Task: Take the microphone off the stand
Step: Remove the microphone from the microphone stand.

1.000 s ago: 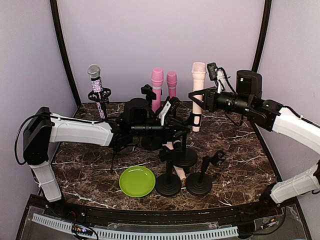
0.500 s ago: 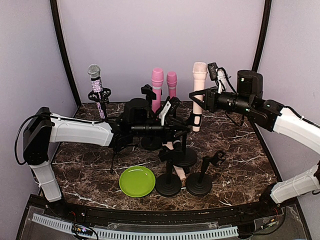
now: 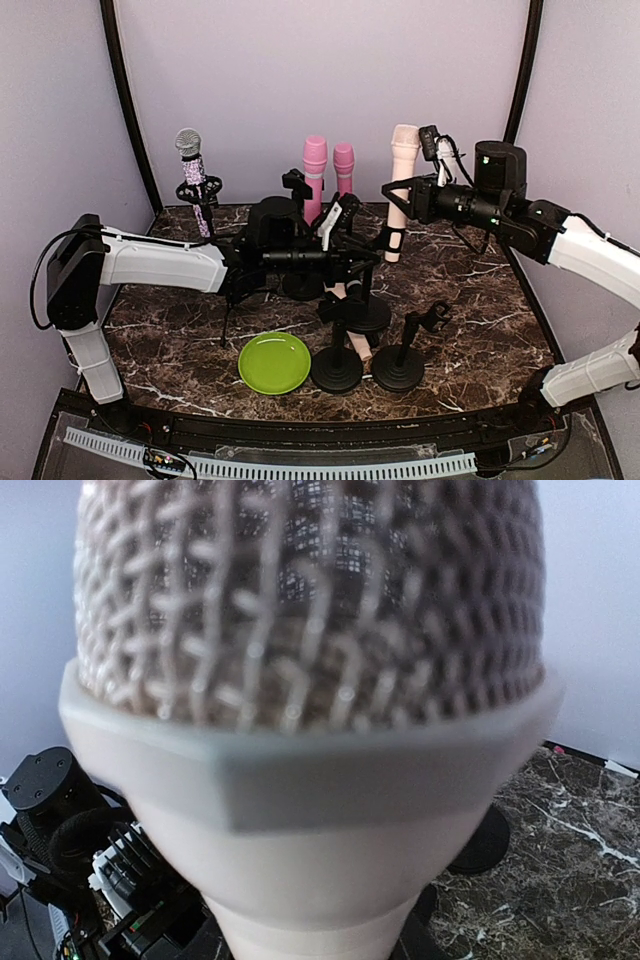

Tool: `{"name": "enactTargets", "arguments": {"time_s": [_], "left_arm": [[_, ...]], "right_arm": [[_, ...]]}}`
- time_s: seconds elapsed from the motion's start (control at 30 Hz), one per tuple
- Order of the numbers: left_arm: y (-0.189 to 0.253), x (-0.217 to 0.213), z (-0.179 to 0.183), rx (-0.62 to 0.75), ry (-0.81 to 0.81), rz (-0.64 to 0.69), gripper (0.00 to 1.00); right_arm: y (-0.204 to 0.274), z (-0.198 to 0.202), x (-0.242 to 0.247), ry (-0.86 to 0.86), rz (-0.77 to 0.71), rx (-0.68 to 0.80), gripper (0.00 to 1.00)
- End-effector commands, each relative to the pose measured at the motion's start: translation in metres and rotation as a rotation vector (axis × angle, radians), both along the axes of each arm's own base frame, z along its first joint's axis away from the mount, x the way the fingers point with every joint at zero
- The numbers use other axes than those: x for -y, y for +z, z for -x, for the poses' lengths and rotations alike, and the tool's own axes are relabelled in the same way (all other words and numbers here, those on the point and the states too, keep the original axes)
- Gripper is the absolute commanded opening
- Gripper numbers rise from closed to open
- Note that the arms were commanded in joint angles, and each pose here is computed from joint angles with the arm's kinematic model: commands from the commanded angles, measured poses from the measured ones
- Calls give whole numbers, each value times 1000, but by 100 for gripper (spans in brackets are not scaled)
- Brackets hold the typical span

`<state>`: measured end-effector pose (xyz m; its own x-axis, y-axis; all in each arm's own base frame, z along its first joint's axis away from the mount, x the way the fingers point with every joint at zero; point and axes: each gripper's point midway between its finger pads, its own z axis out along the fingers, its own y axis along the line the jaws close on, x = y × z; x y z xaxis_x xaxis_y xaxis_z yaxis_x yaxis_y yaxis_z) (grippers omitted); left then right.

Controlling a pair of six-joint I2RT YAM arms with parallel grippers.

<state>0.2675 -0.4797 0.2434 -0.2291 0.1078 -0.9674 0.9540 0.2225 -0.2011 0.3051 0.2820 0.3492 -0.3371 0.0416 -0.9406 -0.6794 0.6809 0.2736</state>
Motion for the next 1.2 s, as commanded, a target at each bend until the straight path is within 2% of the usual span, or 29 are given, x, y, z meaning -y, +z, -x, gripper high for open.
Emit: {"name": "enactTargets", "arguments": {"time_s": [0.0,0.9,0.97,1.17], "left_arm": [[24,2,7,70,-39,45,0],[21,2,8,67,-40,38,0],[21,2,8,67,-40,38,0],[21,2,8,66,-39,38,0]], "right_arm": [[46,-12,31,-145,-59,136,0],[48,-12,43,-196,-70,146,0],[53,-10,40,-174,-79,168,0],[57,17,16,41,-99,230,0]]}}
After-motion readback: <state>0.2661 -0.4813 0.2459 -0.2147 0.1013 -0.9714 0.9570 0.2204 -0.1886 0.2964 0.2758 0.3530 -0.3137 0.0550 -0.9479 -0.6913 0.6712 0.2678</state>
